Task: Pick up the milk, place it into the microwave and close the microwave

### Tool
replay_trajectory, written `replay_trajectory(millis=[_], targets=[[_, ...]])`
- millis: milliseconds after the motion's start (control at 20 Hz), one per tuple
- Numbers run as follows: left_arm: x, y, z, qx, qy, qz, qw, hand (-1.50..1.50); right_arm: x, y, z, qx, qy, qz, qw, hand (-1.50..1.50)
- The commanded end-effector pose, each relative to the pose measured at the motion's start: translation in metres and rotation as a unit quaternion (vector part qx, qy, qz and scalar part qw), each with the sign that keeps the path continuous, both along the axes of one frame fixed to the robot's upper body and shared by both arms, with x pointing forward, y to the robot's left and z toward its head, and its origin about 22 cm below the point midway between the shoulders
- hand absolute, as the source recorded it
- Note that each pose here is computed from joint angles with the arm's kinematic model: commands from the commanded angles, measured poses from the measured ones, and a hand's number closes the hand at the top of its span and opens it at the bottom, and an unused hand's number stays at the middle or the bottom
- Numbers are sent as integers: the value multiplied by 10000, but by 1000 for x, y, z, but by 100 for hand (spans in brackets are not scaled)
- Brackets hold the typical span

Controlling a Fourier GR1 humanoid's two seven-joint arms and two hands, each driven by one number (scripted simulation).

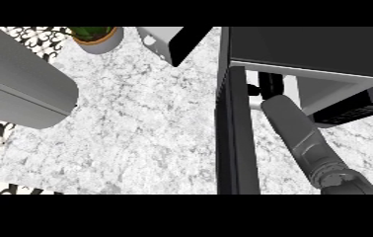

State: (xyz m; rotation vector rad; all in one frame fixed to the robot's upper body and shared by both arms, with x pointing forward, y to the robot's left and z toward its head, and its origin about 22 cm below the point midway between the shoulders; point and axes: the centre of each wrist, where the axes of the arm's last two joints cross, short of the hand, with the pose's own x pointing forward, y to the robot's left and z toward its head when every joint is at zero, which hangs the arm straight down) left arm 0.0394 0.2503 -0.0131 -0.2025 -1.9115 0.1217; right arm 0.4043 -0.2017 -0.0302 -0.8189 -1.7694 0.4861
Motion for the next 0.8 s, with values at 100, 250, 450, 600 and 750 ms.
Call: replay_trajectory(millis=[100, 250, 450, 600, 750], targets=[[2, -3, 4, -48, -26, -62, 10000, -150, -7, 10, -9, 1083, -63, 373, 9934, -150], [-8, -4, 7, 39, -29, 39, 10000, -150, -26, 3, -35, 1507, 58, 614, 9867, -150], [-6, -8, 5, -82, 100, 26, 9999, -150, -37, 8, -48, 2138, 94, 807, 9735, -150], [-2, -7, 10, -61, 57, 0, 10000, -150, -42, -9, -53, 2458, 211, 1032, 9636, -150], [-4, -2, 14, 23, 79, 40, 10000, -150, -55, -22, -65, 2569, 185, 1112, 9598, -150]])
